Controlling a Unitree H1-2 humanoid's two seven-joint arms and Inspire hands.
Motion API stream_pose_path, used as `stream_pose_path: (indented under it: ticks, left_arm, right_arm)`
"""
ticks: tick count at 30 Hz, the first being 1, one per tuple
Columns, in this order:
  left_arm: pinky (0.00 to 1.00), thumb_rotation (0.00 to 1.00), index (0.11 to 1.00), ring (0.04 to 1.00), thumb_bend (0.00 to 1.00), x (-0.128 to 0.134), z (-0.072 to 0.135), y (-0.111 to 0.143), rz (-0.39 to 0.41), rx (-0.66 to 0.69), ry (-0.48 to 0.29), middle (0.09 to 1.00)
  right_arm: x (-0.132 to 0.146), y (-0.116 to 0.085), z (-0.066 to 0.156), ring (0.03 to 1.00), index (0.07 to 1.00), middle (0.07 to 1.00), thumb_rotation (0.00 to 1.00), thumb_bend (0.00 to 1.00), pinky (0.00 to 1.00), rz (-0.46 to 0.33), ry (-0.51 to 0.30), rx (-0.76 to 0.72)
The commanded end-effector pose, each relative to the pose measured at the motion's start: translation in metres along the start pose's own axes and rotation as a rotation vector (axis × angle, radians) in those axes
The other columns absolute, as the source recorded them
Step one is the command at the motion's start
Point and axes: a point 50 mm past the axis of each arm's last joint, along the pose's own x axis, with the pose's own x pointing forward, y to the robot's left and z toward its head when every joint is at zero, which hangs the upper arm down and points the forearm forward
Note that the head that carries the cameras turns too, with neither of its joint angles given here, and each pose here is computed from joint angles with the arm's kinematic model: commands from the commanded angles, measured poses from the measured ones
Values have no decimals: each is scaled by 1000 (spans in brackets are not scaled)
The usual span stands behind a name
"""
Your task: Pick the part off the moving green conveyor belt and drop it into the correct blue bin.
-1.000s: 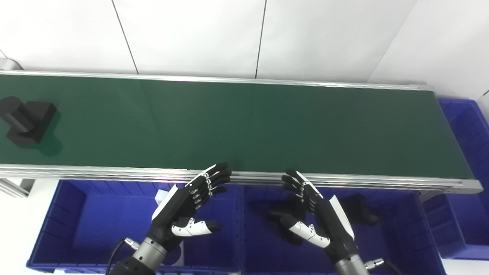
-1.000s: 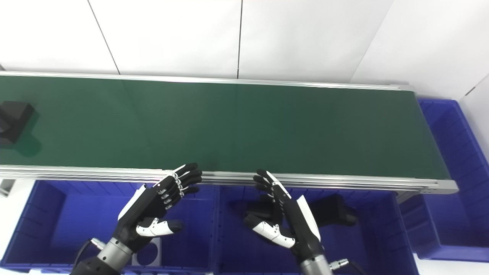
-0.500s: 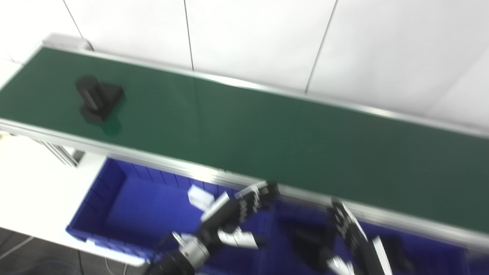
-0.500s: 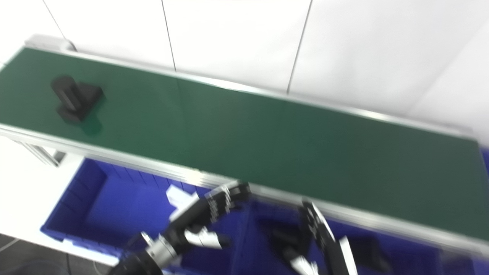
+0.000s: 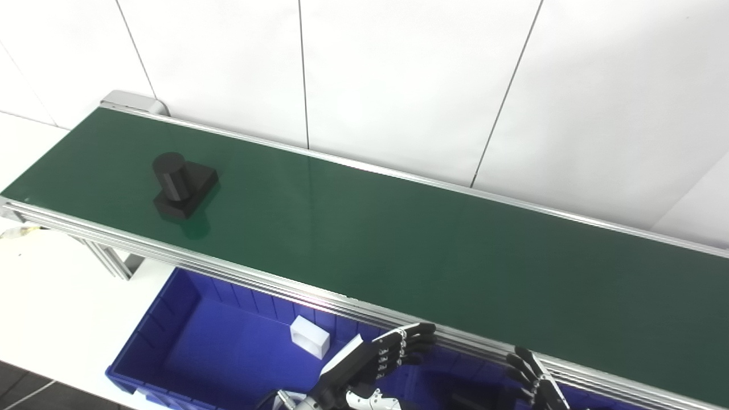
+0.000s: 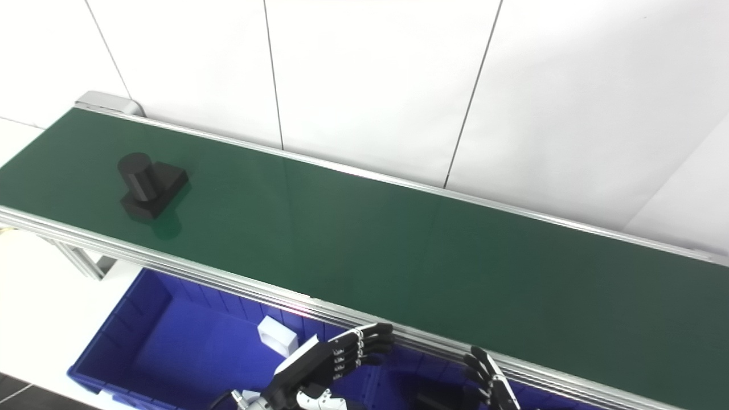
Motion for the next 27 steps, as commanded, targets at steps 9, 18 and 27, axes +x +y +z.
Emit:
stream_pose_path:
  ticks: [9, 18, 27]
  left_arm:
    - [836, 375, 877, 871, 978, 13, 4, -3, -1, 21, -77, 879]
    - [823, 371, 869, 862, 989, 17, 1, -1, 2, 13, -72, 870]
    - [830, 365, 872, 865, 980, 18, 1, 0, -1, 13, -78, 875]
  right_arm:
    - [5, -10, 5, 840, 920, 870, 600, 689, 746, -18, -84, -16]
    - [9, -11, 3, 842, 926, 878, 595, 683, 755, -29, -86, -2]
    - [12, -16, 13, 839, 920, 865, 590, 690, 749, -49, -130, -15]
